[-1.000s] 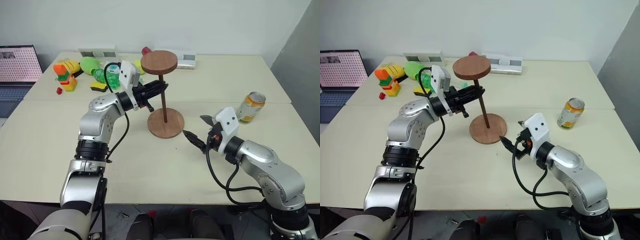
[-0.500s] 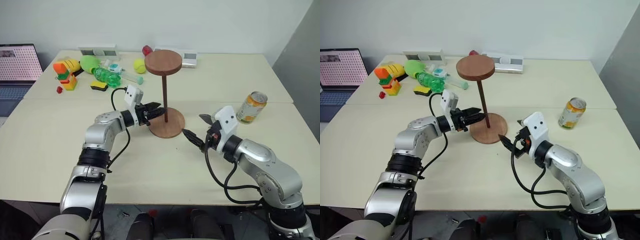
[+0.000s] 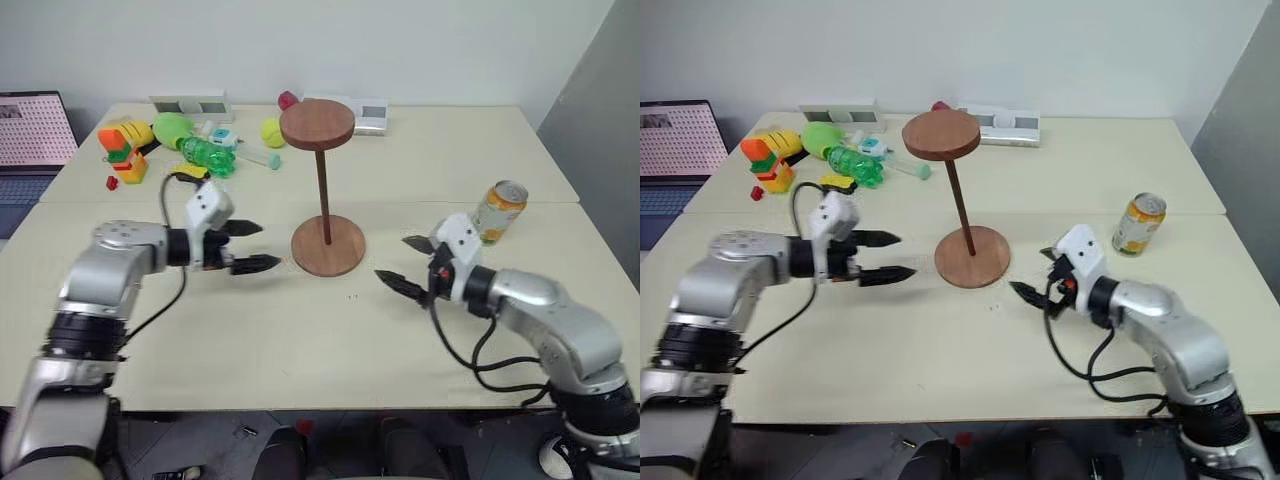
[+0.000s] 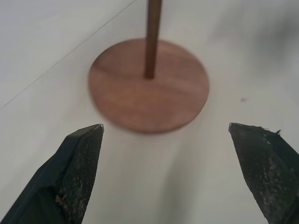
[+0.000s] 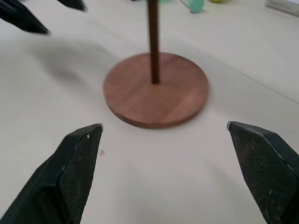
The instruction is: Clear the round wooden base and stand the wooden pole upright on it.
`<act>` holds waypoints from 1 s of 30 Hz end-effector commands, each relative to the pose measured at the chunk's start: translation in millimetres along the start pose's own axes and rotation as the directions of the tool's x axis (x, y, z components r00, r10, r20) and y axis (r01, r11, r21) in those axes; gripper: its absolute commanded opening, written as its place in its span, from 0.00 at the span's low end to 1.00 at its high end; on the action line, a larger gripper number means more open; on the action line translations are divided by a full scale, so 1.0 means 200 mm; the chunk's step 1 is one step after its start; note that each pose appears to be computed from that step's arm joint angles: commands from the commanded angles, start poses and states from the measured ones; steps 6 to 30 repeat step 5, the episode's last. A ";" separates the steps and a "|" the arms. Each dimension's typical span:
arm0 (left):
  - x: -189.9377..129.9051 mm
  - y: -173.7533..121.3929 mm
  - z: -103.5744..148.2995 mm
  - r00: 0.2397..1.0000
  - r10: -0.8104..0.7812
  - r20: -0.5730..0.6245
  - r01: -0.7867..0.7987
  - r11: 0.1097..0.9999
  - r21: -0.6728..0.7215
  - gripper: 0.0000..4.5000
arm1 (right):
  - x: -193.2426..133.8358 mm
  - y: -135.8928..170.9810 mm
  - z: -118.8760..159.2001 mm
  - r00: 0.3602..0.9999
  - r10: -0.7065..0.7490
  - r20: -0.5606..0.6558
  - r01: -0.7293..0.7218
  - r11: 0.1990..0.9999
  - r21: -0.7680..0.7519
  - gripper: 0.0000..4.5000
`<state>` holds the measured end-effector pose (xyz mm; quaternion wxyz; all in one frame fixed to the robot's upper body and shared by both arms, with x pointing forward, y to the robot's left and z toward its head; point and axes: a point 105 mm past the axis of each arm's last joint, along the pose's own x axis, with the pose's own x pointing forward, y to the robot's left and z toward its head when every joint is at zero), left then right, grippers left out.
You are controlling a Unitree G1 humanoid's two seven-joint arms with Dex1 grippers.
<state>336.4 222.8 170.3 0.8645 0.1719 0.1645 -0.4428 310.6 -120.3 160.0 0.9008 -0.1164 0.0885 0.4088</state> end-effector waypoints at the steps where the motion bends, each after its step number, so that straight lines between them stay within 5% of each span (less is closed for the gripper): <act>1: -0.08 -0.01 0.04 1.000 0.027 0.014 -0.027 0.999 0.032 0.99 | -0.01 -0.03 0.06 0.998 0.052 0.041 -0.051 0.998 -0.037 1.00; 30: -0.08 0.02 0.03 0.995 0.097 0.031 -0.098 0.995 0.027 0.99 | 0.02 -0.05 0.07 0.997 0.053 0.049 -0.050 0.997 -0.052 1.00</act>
